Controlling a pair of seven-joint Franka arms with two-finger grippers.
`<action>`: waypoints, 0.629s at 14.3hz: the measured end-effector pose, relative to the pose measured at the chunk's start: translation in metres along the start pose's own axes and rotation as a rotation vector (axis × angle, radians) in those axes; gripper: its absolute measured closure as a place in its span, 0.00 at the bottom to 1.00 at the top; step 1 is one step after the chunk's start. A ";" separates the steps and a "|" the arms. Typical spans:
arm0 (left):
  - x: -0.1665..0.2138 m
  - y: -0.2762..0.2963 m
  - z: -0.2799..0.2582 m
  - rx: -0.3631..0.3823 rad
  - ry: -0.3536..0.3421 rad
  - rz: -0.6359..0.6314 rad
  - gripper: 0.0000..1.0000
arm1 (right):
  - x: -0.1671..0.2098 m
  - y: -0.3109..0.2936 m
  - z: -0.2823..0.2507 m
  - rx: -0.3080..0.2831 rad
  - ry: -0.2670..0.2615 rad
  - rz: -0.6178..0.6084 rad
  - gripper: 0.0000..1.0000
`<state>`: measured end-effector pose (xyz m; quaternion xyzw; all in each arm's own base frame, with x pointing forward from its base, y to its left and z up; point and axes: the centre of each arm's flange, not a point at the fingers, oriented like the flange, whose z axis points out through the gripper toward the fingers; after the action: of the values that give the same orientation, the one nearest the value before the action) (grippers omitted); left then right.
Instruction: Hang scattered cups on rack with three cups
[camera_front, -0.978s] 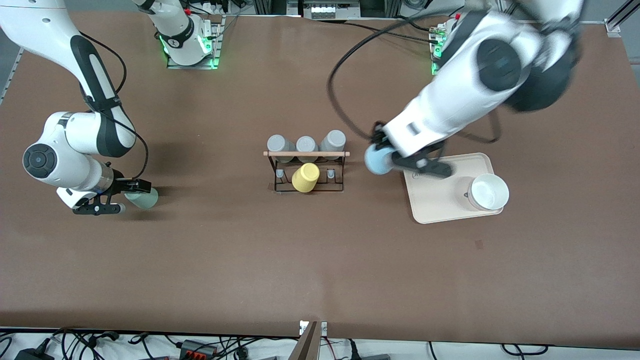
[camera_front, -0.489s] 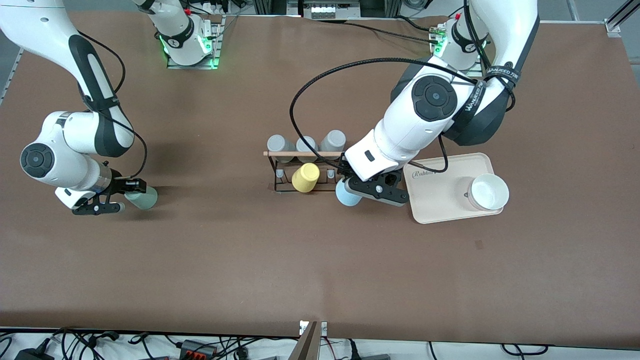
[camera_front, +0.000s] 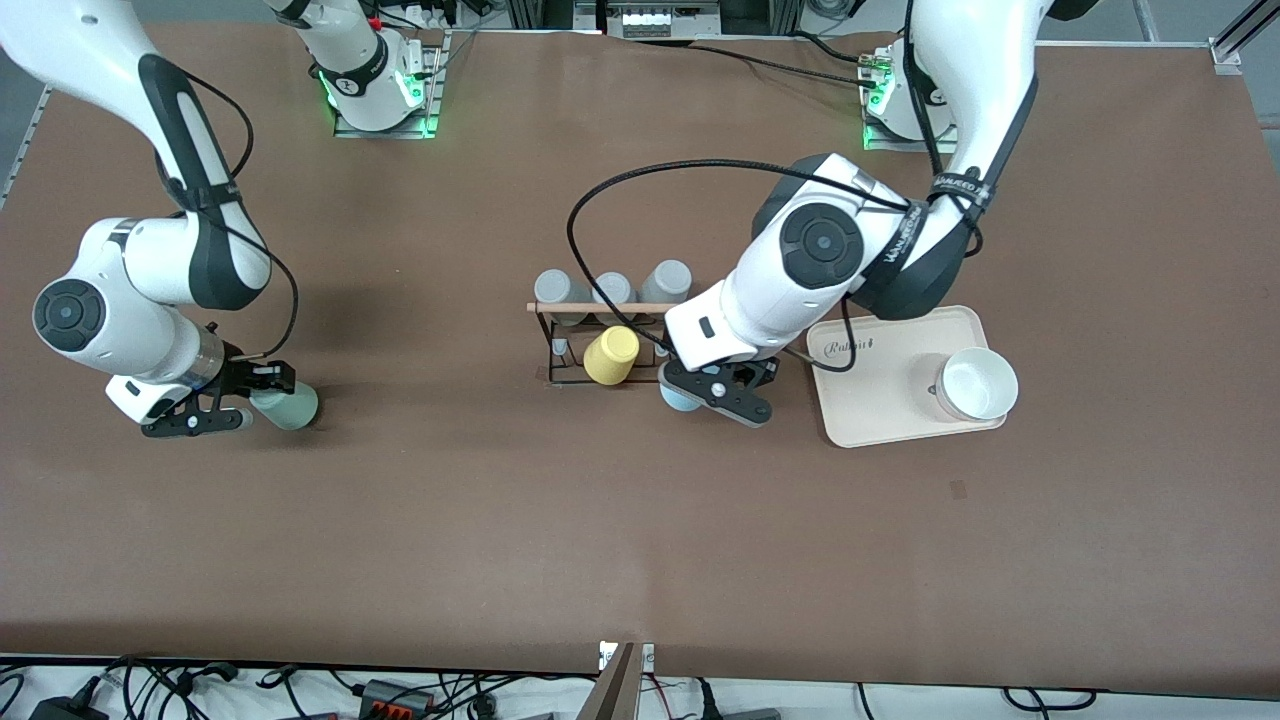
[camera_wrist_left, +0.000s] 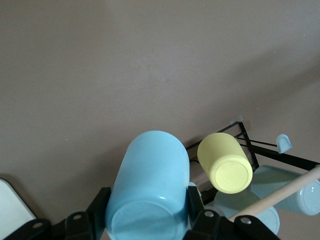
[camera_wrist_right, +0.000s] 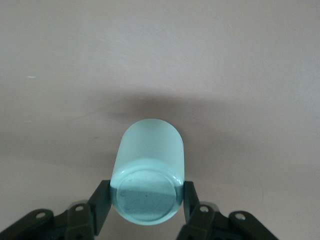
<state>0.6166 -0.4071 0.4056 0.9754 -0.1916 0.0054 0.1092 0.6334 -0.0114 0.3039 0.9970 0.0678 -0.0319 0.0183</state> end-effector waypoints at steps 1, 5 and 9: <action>-0.002 0.006 0.003 0.001 -0.011 0.012 0.34 | 0.005 -0.011 -0.020 -0.002 -0.014 0.007 0.37; -0.014 0.022 0.012 0.013 -0.089 0.041 0.34 | 0.021 -0.063 -0.081 0.026 -0.038 0.074 0.37; -0.018 0.021 0.019 0.018 -0.121 0.044 0.34 | 0.024 -0.117 -0.112 0.065 -0.054 0.134 0.37</action>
<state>0.5918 -0.4239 0.3904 0.9704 -0.2192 -0.0493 0.0886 0.6481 0.1123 0.4098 0.9982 -0.0008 -0.0597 -0.0102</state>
